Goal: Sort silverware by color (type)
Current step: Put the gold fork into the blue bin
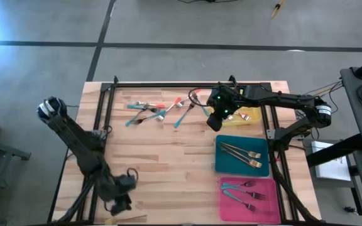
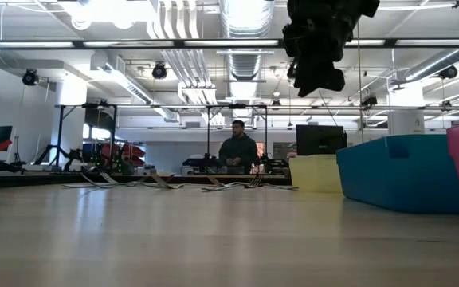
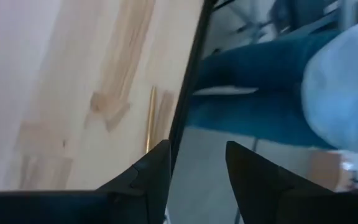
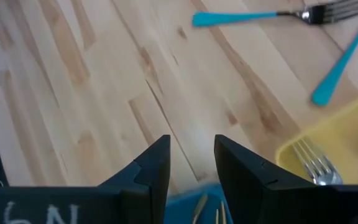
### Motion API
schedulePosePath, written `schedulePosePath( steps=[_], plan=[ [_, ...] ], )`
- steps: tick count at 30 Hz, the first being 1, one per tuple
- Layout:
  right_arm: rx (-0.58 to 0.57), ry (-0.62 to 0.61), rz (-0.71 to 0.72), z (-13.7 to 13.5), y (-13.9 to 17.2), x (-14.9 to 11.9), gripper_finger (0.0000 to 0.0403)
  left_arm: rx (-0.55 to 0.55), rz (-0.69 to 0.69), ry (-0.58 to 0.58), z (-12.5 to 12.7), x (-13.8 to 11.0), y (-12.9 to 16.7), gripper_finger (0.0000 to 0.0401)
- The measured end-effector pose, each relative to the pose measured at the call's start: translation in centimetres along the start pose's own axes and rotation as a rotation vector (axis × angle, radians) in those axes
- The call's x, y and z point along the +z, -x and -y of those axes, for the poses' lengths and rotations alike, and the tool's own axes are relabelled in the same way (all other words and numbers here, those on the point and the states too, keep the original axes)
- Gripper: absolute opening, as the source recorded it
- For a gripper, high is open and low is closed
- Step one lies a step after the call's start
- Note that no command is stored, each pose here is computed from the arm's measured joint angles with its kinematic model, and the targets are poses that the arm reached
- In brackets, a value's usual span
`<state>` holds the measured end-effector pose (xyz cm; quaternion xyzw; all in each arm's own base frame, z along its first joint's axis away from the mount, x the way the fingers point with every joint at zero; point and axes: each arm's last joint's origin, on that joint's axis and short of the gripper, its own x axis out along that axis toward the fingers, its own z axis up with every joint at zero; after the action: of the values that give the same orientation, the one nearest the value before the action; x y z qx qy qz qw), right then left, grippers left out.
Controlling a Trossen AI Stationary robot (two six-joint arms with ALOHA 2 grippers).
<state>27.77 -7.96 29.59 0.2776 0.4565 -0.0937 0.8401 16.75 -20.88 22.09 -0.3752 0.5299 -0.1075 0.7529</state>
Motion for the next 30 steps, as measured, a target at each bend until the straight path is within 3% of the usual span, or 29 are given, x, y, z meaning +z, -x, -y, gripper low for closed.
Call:
schedulePosePath(
  steps=[6, 14, 19, 25, 30],
  plan=[
    [-0.021, 0.023, -0.065, 0.2, 0.0, -0.6, 0.0112, 0.172, -0.181, -0.011, 2.2, -0.4, -4.6, 0.0119],
    [-0.028, 0.027, -0.091, 0.3, 0.0, -0.9, 0.0111, 0.344, -0.287, -0.144, 6.0, -0.4, -9.3, 0.0103],
    [-0.028, 0.026, -0.090, 0.3, 0.0, -0.9, 0.0113, 0.547, -0.306, -0.174, 5.7, -0.7, -11.2, 0.0100],
    [-0.028, 0.023, -0.090, 0.3, 0.0, -0.9, 0.0113, 0.542, -0.296, -0.176, 5.3, -1.0, -12.6, 0.0100],
    [-0.029, 0.007, -0.089, 0.3, 0.0, -0.9, 0.0109, 0.603, -0.243, -0.162, 4.2, -1.2, -12.8, 0.0100]
  ],
)
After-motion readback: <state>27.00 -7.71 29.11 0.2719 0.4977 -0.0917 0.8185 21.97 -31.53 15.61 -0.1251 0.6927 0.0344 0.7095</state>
